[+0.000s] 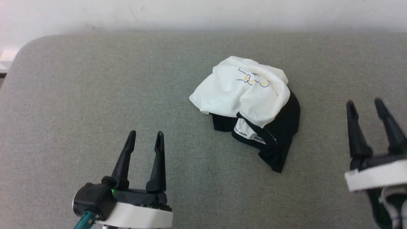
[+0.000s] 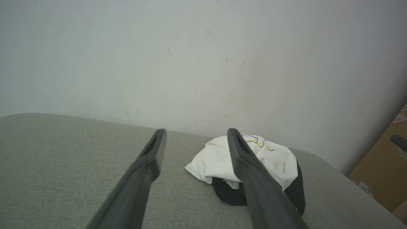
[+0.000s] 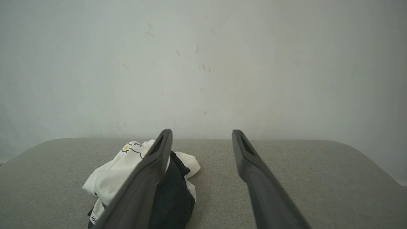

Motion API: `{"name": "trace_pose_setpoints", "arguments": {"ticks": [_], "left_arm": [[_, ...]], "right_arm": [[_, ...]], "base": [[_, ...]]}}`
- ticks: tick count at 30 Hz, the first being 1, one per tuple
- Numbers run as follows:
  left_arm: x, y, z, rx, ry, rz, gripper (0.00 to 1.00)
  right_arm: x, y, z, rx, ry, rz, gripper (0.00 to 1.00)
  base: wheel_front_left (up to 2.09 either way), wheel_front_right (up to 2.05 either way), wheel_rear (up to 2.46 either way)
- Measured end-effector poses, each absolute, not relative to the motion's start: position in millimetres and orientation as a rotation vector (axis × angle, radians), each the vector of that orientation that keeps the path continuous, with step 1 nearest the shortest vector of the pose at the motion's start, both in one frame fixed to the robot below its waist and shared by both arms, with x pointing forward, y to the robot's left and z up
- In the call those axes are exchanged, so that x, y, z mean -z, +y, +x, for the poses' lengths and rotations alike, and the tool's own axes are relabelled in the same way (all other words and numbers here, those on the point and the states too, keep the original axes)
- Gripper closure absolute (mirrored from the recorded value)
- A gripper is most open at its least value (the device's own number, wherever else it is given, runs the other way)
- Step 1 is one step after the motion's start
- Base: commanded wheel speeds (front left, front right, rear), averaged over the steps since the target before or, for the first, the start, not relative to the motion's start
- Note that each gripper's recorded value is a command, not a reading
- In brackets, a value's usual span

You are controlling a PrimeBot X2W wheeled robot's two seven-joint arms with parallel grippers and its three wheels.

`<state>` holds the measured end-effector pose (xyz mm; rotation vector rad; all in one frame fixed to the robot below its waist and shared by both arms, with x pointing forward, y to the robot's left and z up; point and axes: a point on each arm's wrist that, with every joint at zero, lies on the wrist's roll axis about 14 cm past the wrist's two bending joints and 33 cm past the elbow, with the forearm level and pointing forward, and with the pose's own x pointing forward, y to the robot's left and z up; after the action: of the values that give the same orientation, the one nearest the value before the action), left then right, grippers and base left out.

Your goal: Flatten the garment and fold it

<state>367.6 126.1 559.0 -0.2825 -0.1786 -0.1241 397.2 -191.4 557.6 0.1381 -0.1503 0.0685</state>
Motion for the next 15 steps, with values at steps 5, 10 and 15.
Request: {"name": "trace_pose_setpoints", "arguments": {"ticks": [5, 10, 15], "left_arm": [[-548.0, 122.9, 373.7, 0.129, -0.157, -0.289, 0.00], [-539.3, 117.3, 386.1, 0.133, -0.143, -0.301, 0.00], [-524.2, 113.5, 396.2, 0.135, -0.109, -0.312, 0.00]], "right_arm": [[-578.7, -187.2, 437.5, -0.146, -0.117, 0.093, 0.00], [-577.8, -182.6, 481.7, -0.214, -0.016, 0.056, 0.00], [-537.9, -171.4, 514.1, -0.282, 0.190, 0.014, 0.00]], "base": [[0.00, 0.00, 0.00], [0.00, 0.00, 0.00], [0.00, 0.00, 0.00]]}}
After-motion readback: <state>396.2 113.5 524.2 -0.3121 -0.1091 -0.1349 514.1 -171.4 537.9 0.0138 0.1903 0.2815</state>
